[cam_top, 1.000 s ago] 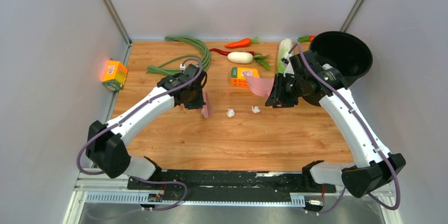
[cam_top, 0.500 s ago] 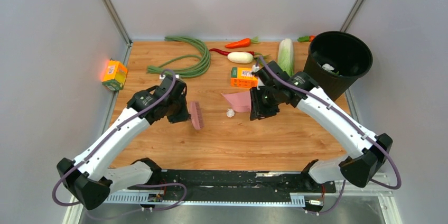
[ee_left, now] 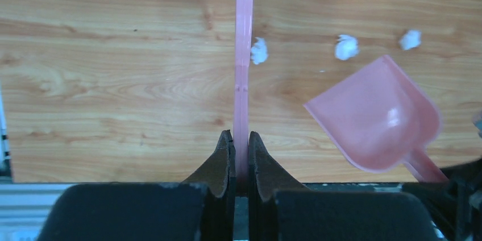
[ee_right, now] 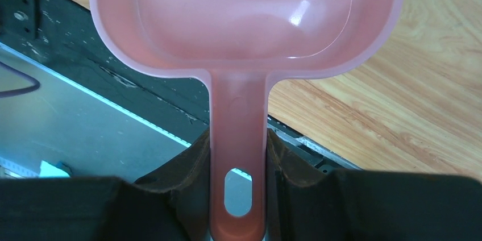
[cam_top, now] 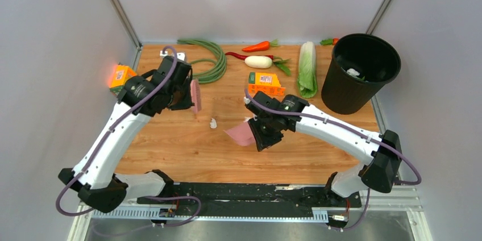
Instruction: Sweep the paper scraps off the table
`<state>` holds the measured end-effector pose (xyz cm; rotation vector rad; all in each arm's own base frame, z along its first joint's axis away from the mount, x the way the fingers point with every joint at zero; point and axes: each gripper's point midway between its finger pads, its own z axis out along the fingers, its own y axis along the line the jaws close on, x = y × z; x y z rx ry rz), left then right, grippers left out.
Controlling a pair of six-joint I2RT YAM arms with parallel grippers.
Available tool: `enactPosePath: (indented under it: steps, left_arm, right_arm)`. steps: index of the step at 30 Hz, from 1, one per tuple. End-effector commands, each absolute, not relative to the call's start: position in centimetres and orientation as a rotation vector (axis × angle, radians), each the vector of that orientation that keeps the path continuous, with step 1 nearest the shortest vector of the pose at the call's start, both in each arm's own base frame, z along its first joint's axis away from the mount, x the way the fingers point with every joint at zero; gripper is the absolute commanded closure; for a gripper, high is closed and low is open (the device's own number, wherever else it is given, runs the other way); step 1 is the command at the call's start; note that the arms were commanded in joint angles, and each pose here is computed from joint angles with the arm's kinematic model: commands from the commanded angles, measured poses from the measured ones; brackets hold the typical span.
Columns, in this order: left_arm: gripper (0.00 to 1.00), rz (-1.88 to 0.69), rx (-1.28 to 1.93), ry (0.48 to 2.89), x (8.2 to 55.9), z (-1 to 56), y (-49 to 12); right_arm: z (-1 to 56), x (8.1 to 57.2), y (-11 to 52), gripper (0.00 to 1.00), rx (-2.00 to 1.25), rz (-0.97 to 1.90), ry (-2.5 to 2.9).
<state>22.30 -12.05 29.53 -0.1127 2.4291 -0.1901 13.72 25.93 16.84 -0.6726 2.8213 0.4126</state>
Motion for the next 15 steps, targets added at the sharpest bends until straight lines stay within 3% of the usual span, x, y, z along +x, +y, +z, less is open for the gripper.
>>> enactPosePath:
  steps: [1, 15]
  left_arm:
    - [1.00, 0.051, -0.024, 2.470, 23.9, 27.3, -9.7]
    - [1.00, 0.246, 0.228, 2.637, 28.1, 19.7, -10.6]
  right_arm:
    - [14.9, 14.1, 27.3, 1.00, -0.682, 0.423, 2.763]
    - [9.6, 13.4, 28.6, 1.00, -0.949, 0.280, 2.603]
